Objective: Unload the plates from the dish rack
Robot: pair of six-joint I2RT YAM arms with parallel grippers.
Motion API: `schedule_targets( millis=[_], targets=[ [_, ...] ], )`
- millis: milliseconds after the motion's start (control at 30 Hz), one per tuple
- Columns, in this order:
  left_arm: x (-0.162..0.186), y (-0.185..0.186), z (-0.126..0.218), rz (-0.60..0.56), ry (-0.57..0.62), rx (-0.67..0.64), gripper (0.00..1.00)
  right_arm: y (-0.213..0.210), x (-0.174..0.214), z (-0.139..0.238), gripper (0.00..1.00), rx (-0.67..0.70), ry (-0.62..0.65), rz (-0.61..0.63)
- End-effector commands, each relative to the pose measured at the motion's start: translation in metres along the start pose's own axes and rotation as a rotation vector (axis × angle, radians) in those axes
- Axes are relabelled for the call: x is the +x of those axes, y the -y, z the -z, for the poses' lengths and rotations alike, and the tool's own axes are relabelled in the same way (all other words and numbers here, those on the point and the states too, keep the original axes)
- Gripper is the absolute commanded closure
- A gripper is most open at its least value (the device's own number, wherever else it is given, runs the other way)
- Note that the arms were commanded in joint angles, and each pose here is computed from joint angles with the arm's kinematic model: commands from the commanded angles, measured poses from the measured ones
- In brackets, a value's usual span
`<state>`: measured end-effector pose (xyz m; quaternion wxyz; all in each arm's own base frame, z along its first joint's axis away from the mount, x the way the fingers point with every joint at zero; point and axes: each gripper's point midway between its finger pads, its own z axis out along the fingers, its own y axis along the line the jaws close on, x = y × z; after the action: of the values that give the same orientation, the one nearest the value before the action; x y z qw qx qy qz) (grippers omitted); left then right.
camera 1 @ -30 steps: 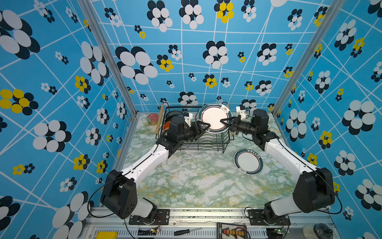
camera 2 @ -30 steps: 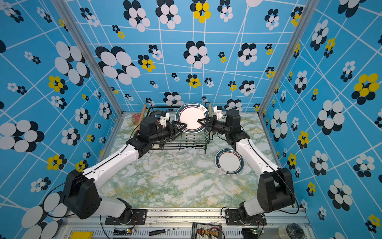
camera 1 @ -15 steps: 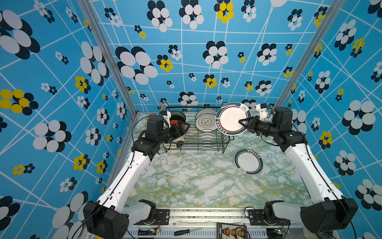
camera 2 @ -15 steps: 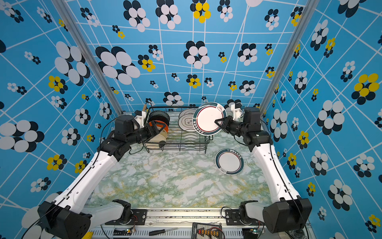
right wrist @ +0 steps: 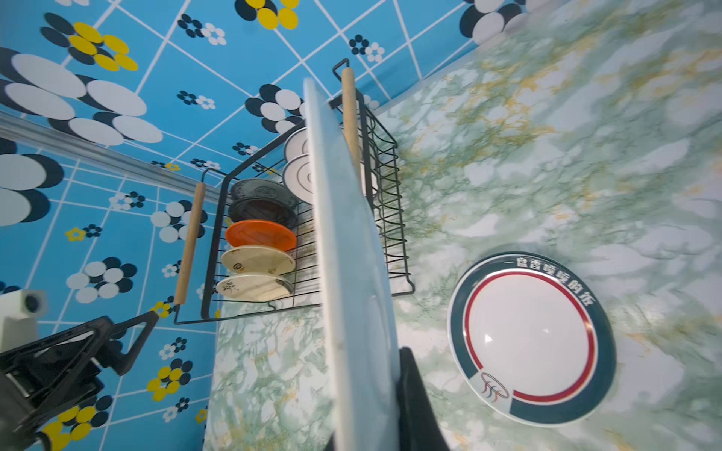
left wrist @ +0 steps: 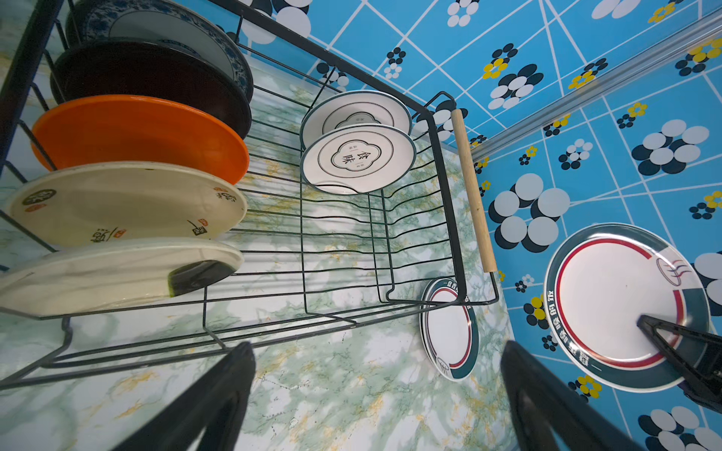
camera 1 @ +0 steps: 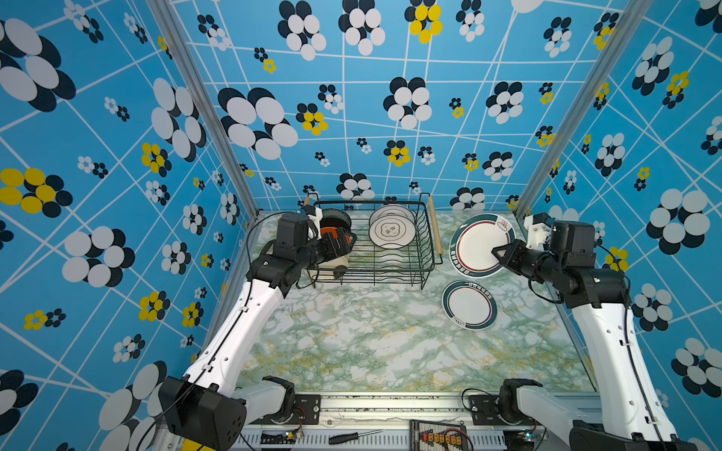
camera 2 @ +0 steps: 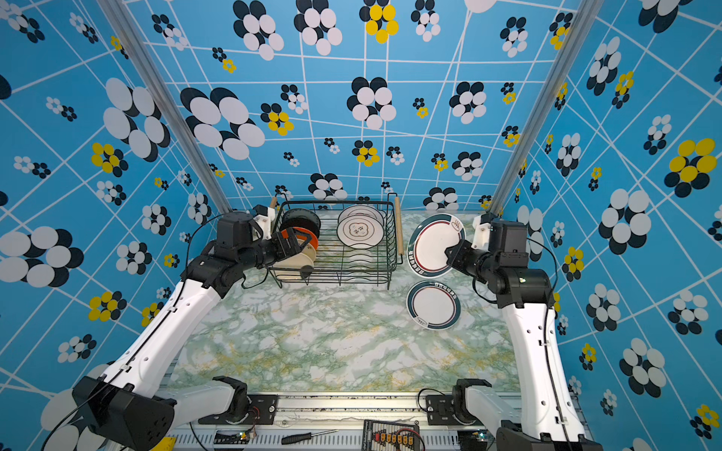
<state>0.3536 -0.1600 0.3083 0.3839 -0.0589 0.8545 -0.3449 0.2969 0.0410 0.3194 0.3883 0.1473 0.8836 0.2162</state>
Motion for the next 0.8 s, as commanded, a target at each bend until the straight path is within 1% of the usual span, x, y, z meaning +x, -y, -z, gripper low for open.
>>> schedule_targets(
  millis=[0,100,200,300,333,467,567,667,767],
  targets=[
    [-0.012,0.003,0.001,-0.054,0.018,-0.009,0.01,0.025,0.003,0.014,1.0,0.138,0.013,0.041],
    [-0.013,0.003,-0.004,-0.076,0.011,-0.026,0.01,0.044,0.011,0.011,1.0,0.219,-0.001,0.035],
    [-0.012,0.003,-0.011,-0.107,-0.008,-0.043,0.01,0.059,0.021,0.005,1.0,0.269,-0.022,0.023],
    [-0.006,0.013,-0.021,-0.156,-0.049,-0.021,0.01,0.077,0.031,-0.002,1.0,0.325,-0.045,0.007],
    [-0.004,0.016,-0.024,-0.166,-0.059,-0.014,0.01,0.081,0.034,-0.005,1.0,0.332,-0.055,0.001],
    [0.003,0.024,-0.036,-0.241,-0.069,-0.052,0.01,0.099,0.049,-0.018,1.0,0.354,-0.109,-0.059],
    [0.005,0.027,-0.041,-0.282,-0.061,-0.09,0.01,0.11,0.058,-0.024,1.0,0.378,-0.135,-0.068],
    [0.007,0.031,-0.046,-0.305,-0.063,-0.123,0.01,0.115,0.069,-0.035,1.0,0.372,-0.179,-0.088],
    [0.013,0.032,-0.054,-0.318,-0.094,-0.163,0.01,0.119,0.078,-0.045,1.0,0.361,-0.213,-0.107]
  ],
)
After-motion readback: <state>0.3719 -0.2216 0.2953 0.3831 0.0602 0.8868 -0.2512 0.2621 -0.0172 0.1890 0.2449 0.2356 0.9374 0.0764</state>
